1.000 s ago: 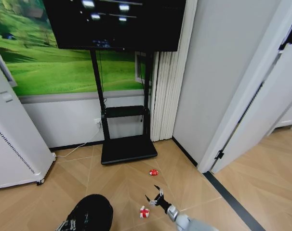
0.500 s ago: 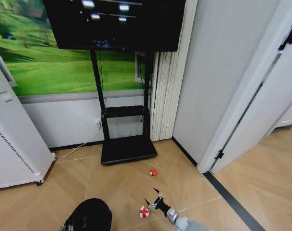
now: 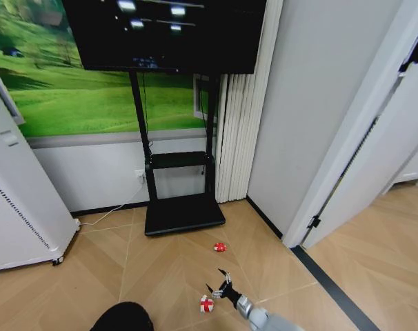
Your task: Pick up the trash bin and place the garbage on the floor into it.
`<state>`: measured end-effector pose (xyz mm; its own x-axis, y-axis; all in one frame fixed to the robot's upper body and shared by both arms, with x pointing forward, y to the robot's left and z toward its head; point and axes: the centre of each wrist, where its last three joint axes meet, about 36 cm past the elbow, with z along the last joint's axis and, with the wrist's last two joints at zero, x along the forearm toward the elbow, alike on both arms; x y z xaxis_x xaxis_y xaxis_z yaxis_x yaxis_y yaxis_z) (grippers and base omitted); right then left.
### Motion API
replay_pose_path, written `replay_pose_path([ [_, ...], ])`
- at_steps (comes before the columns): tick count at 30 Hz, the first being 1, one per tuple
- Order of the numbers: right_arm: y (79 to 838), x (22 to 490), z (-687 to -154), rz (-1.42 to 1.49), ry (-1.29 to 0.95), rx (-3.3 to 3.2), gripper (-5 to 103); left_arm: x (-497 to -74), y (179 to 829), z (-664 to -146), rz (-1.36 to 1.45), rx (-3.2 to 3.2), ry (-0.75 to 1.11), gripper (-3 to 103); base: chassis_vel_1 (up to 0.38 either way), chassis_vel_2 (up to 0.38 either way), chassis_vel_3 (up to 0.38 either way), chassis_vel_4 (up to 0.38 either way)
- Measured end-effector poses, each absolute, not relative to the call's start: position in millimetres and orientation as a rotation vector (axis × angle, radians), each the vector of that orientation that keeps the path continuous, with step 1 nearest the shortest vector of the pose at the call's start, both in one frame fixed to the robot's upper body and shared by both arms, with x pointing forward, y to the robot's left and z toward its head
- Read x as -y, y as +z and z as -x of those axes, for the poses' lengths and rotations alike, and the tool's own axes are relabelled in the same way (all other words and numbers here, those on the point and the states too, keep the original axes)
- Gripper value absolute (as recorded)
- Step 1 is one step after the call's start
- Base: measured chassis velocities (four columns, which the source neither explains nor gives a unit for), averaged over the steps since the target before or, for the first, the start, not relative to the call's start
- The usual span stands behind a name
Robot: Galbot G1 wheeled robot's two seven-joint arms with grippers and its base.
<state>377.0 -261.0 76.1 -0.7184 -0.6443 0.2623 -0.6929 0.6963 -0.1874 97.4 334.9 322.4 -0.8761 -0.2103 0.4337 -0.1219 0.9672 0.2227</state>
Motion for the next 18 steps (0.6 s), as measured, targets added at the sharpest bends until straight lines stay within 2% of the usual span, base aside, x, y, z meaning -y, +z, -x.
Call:
replay_pose_path([
  [18, 60, 259, -353, -1.208, 0.36, 2.603, 100, -338, 321, -57, -0.262, 2.605, -0.29, 7, 0.0, 0.0, 0.0, 0.0],
])
